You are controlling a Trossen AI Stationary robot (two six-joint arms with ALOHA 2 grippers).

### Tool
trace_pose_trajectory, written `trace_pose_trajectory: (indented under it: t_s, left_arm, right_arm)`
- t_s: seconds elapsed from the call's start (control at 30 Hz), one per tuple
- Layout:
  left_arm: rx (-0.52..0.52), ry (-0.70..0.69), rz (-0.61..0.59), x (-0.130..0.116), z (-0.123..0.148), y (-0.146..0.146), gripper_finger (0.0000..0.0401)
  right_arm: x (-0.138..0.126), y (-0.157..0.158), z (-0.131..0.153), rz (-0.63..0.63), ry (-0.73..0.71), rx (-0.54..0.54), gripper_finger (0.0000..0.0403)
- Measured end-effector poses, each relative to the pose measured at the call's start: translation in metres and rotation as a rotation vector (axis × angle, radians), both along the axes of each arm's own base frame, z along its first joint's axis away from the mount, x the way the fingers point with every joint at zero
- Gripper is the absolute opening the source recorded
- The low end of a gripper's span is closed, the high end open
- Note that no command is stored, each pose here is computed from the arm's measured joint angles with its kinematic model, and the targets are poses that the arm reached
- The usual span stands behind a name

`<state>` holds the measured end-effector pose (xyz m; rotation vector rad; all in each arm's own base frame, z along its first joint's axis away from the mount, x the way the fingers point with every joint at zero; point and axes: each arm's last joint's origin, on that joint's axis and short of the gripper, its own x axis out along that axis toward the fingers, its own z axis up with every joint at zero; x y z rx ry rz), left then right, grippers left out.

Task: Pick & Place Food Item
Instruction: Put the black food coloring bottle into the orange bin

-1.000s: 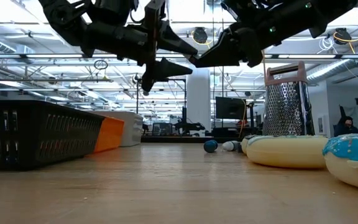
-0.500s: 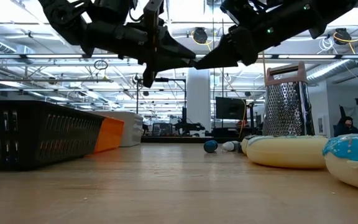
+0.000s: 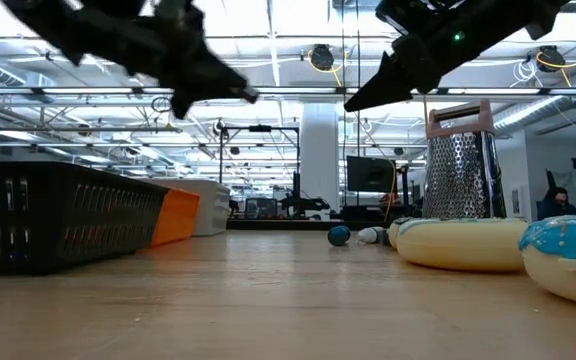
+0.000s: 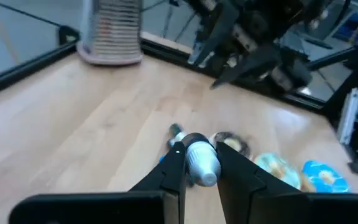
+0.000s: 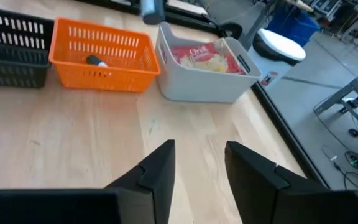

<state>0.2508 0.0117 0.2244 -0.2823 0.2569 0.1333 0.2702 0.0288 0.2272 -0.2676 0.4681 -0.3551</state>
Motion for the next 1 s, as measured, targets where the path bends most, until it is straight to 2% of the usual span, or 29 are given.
trace_pose_trajectory:
  t_s: [0.2, 0.43, 0.6, 1.0]
  left_arm:
    - [-0.026, 0.011, 0.028, -0.048, -0.027, -0.014, 0.0057]
    - [-0.196, 0.047, 0.110, -0.085, -0.066, -0.020, 0.0057]
    - [-0.250, 0.087, 0.185, -0.096, -0.086, -0.019, 0.0057]
    - [-0.249, 0.087, 0.187, -0.096, -0.087, -0.019, 0.0070]
  right_arm:
    - [0.000, -0.001, 0.000, -0.005, -0.002, 0.001, 0.0123]
    - [0.000, -0.003, 0.000, -0.013, -0.007, 0.006, 0.0121]
    - [0.001, -0.005, 0.000, -0.023, -0.011, 0.013, 0.0119]
    - [0.001, -0.005, 0.000, -0.024, -0.011, 0.013, 0.0116]
